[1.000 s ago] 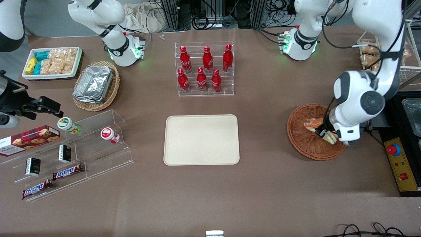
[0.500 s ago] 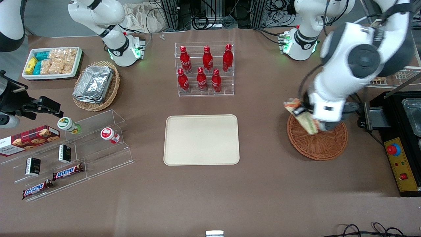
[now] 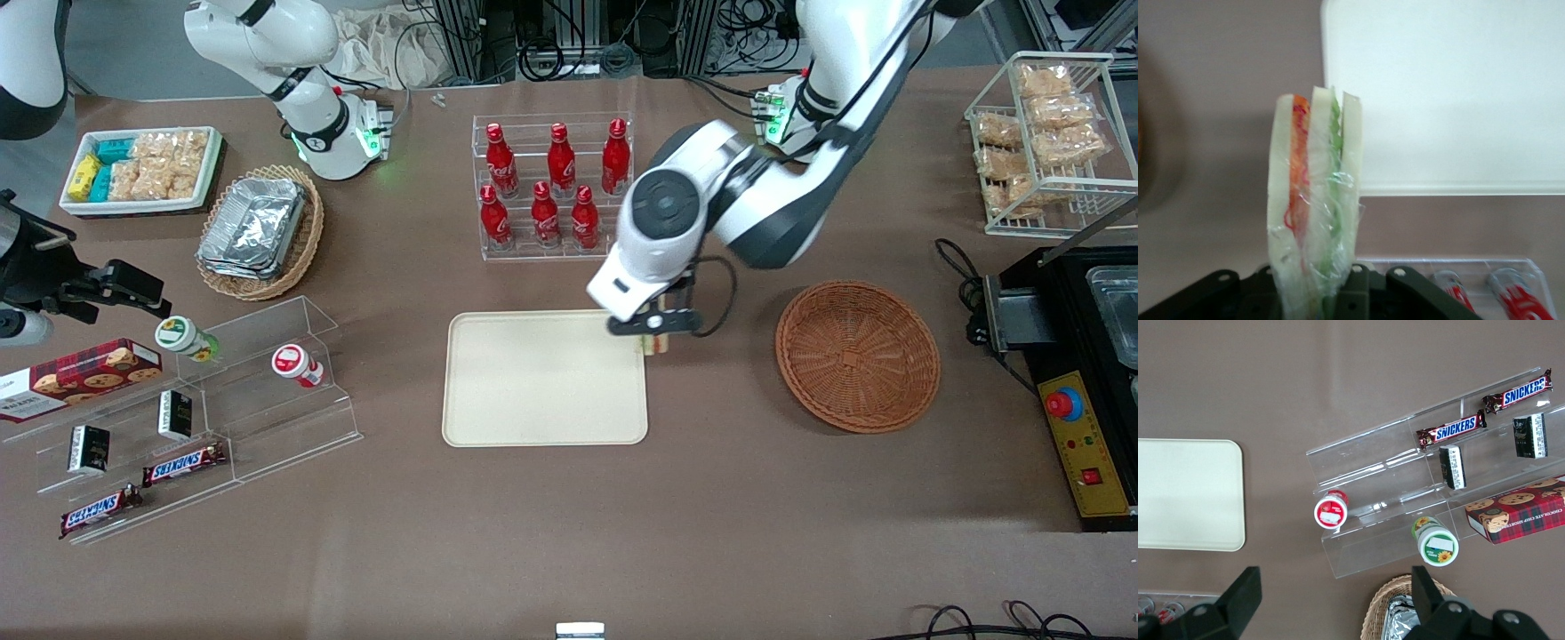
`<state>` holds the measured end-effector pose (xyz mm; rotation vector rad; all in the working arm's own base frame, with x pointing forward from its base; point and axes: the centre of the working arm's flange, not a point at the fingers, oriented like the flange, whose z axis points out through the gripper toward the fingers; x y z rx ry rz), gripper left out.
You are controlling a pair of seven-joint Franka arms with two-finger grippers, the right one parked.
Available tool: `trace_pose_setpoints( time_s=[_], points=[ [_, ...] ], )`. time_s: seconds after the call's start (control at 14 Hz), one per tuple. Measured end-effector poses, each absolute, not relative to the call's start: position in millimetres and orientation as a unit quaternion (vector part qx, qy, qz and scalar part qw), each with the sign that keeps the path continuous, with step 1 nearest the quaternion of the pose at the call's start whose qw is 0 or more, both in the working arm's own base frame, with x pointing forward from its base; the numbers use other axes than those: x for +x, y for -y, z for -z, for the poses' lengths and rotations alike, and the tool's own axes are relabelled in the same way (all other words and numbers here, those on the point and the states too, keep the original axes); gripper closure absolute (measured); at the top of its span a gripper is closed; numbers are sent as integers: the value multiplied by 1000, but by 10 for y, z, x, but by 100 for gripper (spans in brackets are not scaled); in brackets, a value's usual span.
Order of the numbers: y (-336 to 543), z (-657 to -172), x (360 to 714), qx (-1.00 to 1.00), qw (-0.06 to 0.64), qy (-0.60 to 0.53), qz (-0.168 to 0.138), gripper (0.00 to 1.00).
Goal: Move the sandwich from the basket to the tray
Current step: 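Lower the sandwich onto the cream tray and open the left gripper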
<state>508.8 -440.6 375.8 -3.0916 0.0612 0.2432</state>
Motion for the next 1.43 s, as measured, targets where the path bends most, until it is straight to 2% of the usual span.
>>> trace_pose_setpoints(
  time_s=[0.14,0.43,0.57,0.86,0.93,1.21,1.43],
  points=[
    [4605,-3385,5133,-997,10,-38,-65,80],
    [4605,-2692,5310,-997,-8,-42,-69,80],
    [4599,-2413,5351,-997,-3,-42,-59,80],
    [4587,-2143,5349,-998,13,-37,-53,80],
    [4588,-2131,5346,-998,13,-38,-53,74],
    [4567,-2163,5408,-998,7,-34,-46,35],
    [4451,-2559,5607,-999,11,-19,-32,4]
  ],
)
